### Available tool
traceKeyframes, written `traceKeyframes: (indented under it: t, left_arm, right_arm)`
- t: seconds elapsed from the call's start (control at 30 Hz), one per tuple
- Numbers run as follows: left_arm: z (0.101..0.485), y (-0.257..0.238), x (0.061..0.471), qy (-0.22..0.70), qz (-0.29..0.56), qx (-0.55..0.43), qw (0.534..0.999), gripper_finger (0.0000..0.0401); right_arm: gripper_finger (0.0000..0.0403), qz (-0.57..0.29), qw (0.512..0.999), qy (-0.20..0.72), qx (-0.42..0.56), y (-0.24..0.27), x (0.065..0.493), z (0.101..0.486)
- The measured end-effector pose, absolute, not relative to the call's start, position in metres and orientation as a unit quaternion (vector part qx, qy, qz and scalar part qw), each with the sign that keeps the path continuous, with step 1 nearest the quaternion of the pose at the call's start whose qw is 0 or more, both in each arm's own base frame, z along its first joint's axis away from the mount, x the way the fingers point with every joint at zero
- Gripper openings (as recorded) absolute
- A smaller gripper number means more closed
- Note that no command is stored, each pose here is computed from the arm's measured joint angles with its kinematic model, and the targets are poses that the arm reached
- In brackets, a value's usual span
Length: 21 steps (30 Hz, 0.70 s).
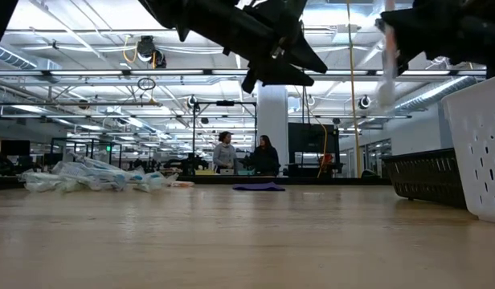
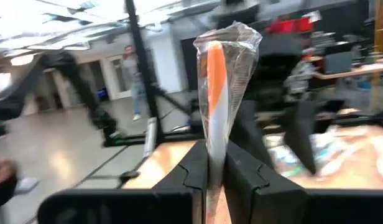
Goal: Pick & Place Toothbrushes
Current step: Put the orange toothbrush into the white bin
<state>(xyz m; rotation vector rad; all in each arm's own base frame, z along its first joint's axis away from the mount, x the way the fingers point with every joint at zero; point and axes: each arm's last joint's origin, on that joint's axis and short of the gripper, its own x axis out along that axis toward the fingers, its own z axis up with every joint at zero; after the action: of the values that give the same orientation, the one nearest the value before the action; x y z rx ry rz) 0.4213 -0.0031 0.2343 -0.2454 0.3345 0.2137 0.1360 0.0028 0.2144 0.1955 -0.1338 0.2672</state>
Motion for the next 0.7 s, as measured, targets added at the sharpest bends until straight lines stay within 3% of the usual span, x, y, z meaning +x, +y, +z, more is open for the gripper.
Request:
traceKeyframes:
  t: [0.27, 0.7]
  left_arm:
    - [0.234, 0.002, 0.421, 0.165, 0.110, -0.116, 0.973, 0.0173]
    - [0.234, 0.009, 0.421, 0.164, 0.119, -0.117, 0.972, 0.0173]
  right_arm:
    - [0.0018, 0.216, 0.969, -0.064, 0.097, 0.030, 0.129, 0.218]
    - [0.0018, 0.249, 0.967, -0.025, 0.054, 0.082, 0.120, 0.230]
